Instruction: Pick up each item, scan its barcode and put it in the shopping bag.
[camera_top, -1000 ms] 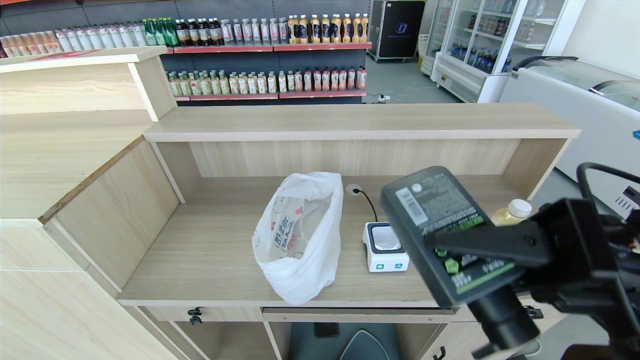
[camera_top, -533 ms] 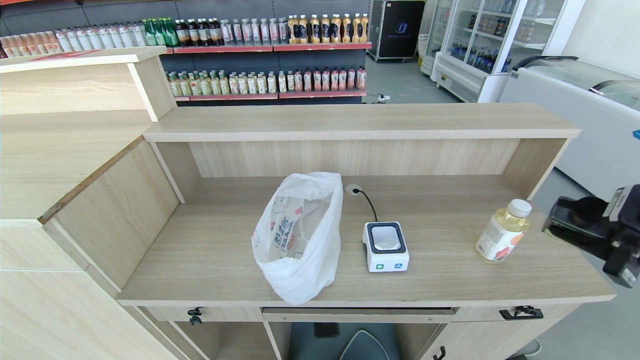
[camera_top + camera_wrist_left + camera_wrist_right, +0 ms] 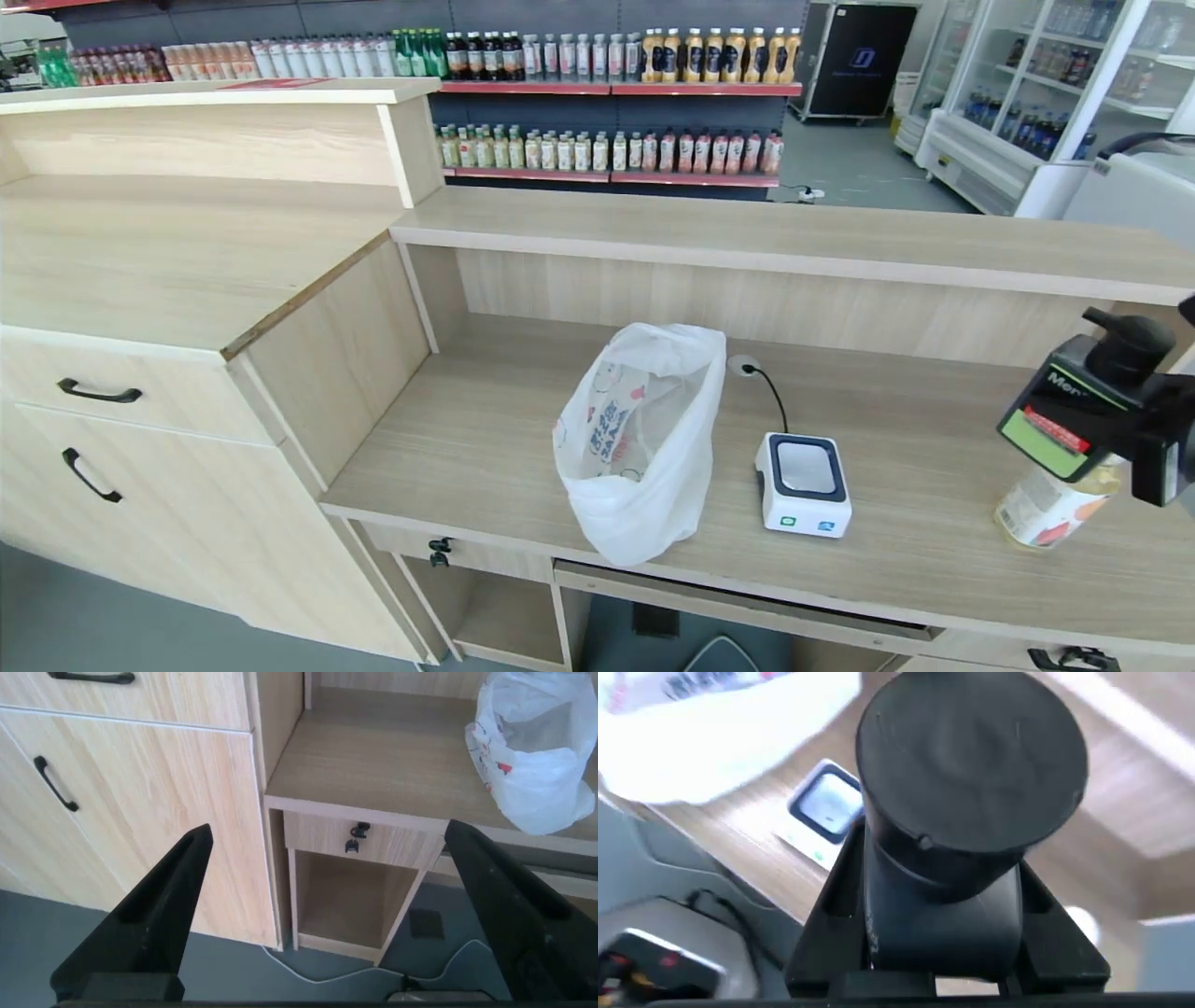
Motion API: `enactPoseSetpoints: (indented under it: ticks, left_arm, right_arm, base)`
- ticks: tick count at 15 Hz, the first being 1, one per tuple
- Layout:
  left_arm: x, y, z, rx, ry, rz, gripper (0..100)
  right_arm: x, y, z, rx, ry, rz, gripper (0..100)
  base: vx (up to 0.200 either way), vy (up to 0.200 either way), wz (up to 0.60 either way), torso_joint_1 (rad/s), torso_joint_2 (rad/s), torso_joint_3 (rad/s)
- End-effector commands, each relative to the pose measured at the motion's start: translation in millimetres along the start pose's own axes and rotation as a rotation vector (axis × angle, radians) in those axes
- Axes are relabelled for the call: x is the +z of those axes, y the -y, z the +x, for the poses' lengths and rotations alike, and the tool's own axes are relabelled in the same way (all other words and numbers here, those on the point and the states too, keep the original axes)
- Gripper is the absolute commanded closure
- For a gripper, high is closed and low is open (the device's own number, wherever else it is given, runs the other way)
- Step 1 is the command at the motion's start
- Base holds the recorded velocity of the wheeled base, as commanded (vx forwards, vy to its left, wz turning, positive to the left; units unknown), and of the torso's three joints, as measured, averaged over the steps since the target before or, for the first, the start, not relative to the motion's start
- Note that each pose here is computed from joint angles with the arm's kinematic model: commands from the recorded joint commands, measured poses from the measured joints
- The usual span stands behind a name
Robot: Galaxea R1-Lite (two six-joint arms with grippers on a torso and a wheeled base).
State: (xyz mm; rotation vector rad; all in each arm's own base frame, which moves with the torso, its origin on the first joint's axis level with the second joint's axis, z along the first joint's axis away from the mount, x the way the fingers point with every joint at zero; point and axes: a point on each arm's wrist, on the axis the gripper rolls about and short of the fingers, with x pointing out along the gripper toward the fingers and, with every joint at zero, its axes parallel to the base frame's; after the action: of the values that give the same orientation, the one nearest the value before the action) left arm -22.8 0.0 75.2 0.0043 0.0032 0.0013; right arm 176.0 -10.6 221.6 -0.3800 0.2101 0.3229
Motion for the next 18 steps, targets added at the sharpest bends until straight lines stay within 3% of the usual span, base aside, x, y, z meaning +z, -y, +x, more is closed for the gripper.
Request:
enactPoseSetpoints:
  ticks: [1,2,3,5,7,11,14,16,18]
  left_arm:
    - [0.0,0.0,0.0,0.0,0.0,0.0,0]
    - [0.0,0.0,0.0,0.0,0.0,0.0,0]
    - [0.0,0.0,0.0,0.0,0.0,0.0,0]
    - [0.0,0.0,0.0,0.0,0.0,0.0,0]
    - [0.0,0.0,0.0,0.0,0.0,0.0,0]
    - [0.0,0.0,0.0,0.0,0.0,0.0,0]
    - [0.0,0.0,0.0,0.0,0.0,0.0,0]
    - [0.0,0.0,0.0,0.0,0.0,0.0,0]
    - [0.0,0.0,0.0,0.0,0.0,0.0,0]
  right_arm:
    - [1.3,1.7,47.7,0.1,-0.063,0.271,100]
    - [-4.4,8.3,74.4,0.103,-0.119,0.499,100]
    - [-8.7,13.1,92.7,0.099,-0.156,0.612,100]
    - [-23.6,25.2,124.2,0.108,-0.217,0.742,100]
    - [-37.9,33.6,138.0,0.162,-0.258,0.786,100]
    - [-43.2,38.2,157.1,0.226,-0.278,0.79,100]
    - [-60.8,31.2,164.7,0.28,-0.306,0.678,100]
    - [-69.5,27.0,164.4,0.367,-0.269,0.562,100]
    - [-70.1,27.4,168.4,0.383,-0.248,0.553,100]
  base:
    - [0.0,0.0,0.0,0.0,0.0,0.0]
    - [0.0,0.0,0.0,0.0,0.0,0.0]
    - [0.0,0.0,0.0,0.0,0.0,0.0]
    - [0.0,0.0,0.0,0.0,0.0,0.0]
    - [0.0,0.0,0.0,0.0,0.0,0.0]
    - [0.0,0.0,0.0,0.0,0.0,0.0]
    - [0.0,0.0,0.0,0.0,0.0,0.0]
    - [0.0,0.0,0.0,0.0,0.0,0.0]
    - [0.0,0.0,0.0,0.0,0.0,0.0]
